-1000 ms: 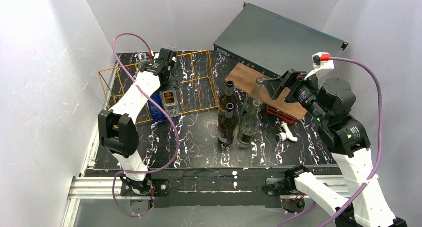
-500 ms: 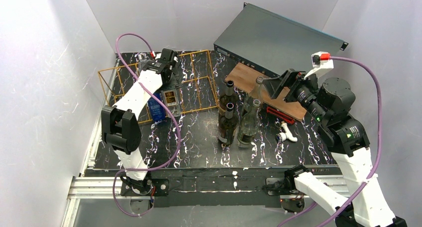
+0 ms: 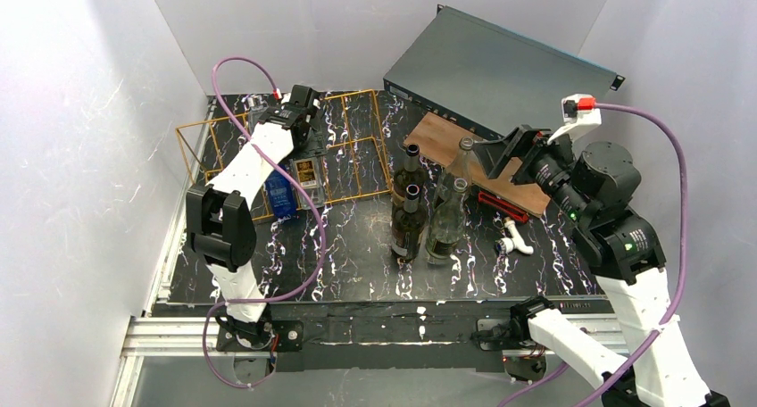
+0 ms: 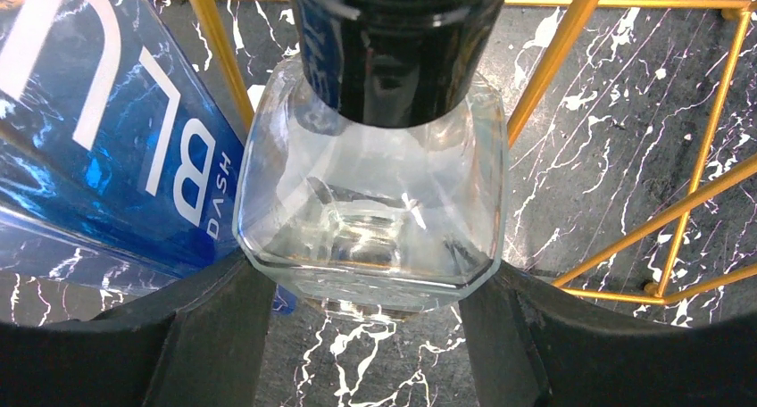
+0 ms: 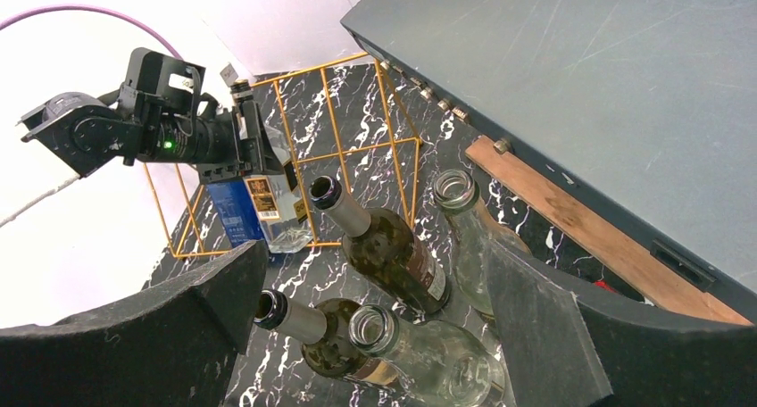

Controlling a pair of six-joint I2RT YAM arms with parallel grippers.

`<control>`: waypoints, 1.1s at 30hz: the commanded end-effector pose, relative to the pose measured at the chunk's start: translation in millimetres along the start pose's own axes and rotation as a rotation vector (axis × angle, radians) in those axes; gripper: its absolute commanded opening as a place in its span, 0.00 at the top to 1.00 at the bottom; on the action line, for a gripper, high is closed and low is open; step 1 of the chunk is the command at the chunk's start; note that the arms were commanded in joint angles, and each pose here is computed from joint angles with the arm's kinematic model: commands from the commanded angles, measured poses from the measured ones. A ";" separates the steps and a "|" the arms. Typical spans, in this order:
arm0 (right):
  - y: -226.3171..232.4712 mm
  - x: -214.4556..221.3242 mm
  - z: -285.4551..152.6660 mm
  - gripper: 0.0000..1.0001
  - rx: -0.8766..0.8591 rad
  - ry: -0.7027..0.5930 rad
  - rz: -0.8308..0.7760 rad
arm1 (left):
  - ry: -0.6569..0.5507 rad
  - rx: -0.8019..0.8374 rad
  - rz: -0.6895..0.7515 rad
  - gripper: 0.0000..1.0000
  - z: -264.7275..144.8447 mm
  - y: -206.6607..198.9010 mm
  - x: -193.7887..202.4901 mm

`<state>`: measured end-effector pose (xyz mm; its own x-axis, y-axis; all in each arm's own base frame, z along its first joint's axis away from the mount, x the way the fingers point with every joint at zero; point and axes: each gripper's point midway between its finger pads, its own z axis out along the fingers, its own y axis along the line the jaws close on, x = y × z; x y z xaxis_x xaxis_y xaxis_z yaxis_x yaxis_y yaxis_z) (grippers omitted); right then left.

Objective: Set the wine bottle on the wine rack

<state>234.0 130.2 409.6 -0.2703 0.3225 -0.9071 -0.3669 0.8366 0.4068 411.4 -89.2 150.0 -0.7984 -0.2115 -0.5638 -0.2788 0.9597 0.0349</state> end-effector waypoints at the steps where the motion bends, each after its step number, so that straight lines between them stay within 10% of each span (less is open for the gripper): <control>1: 10.6 -20.0 -7.0 0.00 -0.038 -0.064 -0.008 | 0.001 0.034 -0.014 0.60 -7.9 -5.4 -4.2; 8: 8.9 -16.0 -9.2 0.00 -0.034 -0.058 0.001 | -0.013 0.030 -0.014 0.41 -11.7 -2.8 -6.4; 33: 12.7 -11.9 -4.6 0.00 -0.054 -0.037 0.021 | -0.062 0.084 -0.029 0.20 -39.4 -0.8 -14.5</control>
<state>228.9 133.7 411.9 -0.2818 0.3394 -0.8974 -0.3834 0.8175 0.4297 410.9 -95.2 154.2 -0.7988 -0.2150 -0.5618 -0.2604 0.9655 0.0007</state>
